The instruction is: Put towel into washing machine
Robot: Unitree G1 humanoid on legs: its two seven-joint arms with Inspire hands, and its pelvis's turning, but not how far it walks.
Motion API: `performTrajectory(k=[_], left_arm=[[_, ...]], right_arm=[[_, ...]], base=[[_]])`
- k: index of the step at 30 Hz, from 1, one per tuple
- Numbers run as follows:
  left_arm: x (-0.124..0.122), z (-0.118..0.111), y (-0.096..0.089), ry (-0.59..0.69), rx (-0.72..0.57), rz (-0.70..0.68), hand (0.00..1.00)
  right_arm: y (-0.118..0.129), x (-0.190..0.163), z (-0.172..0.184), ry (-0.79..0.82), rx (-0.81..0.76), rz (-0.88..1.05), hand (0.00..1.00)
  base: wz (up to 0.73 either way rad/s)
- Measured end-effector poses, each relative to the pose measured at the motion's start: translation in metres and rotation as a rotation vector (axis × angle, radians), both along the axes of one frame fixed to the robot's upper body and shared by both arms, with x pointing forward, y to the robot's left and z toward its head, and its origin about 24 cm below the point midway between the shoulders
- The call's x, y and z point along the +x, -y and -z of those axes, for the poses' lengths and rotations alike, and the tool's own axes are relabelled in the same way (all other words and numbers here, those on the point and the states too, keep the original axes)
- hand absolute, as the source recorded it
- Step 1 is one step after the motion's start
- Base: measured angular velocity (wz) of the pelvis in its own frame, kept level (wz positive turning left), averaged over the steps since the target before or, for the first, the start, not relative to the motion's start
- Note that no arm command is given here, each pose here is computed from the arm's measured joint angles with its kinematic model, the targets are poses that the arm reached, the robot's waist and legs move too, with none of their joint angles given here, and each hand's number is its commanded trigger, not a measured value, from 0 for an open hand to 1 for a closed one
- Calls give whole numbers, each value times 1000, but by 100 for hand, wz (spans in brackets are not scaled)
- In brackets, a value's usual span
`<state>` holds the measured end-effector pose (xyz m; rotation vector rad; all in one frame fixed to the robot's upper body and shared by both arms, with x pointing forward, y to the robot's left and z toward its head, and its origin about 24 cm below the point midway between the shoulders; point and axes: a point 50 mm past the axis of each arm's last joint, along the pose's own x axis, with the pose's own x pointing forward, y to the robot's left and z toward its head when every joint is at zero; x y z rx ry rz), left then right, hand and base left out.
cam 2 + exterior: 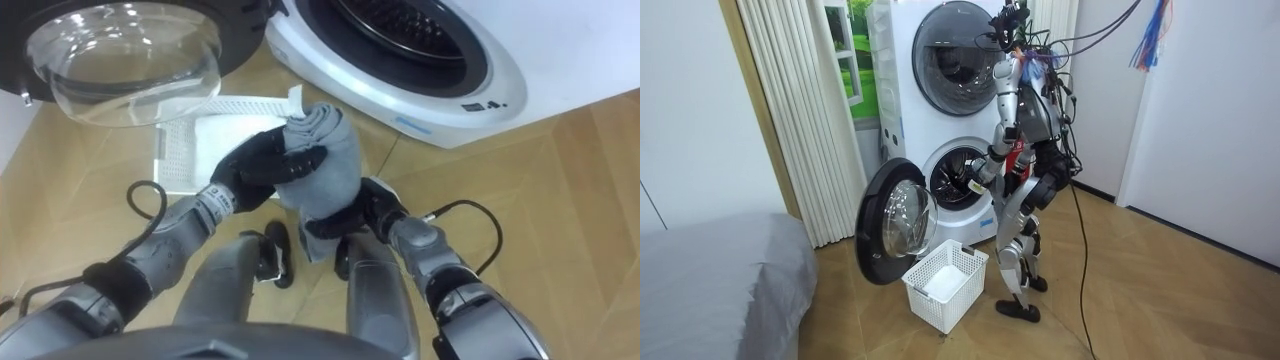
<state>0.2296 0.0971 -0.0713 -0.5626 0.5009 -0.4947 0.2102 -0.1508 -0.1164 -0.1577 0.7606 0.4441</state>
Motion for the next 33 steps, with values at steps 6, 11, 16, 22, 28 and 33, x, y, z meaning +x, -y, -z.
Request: performTrajectory(k=[6,11,16,22,28,33], left_arm=[[-1,1,-2,-16,-34,-3,100],[0,0,-4,-25,-49,-21,100],[3,-1,-8,-37,-71,-49,0],[8,-3,-17,-24,-68,-94,0],[10,0,-38,9,146,-119,0],[-1,13,-53,-34,334,-123,0]], right_arm=[[0,-2,1,-14,-10,-18,100],[2,-1,1,-14,-18,-20,100],[1,4,-2,-7,-19,-22,100],[11,2,2,-40,2,73,100],[39,-2,5,-144,58,301,100],[67,-5,4,-211,212,570,100]], base=[[0],[0],[0],[5],[20],[27]])
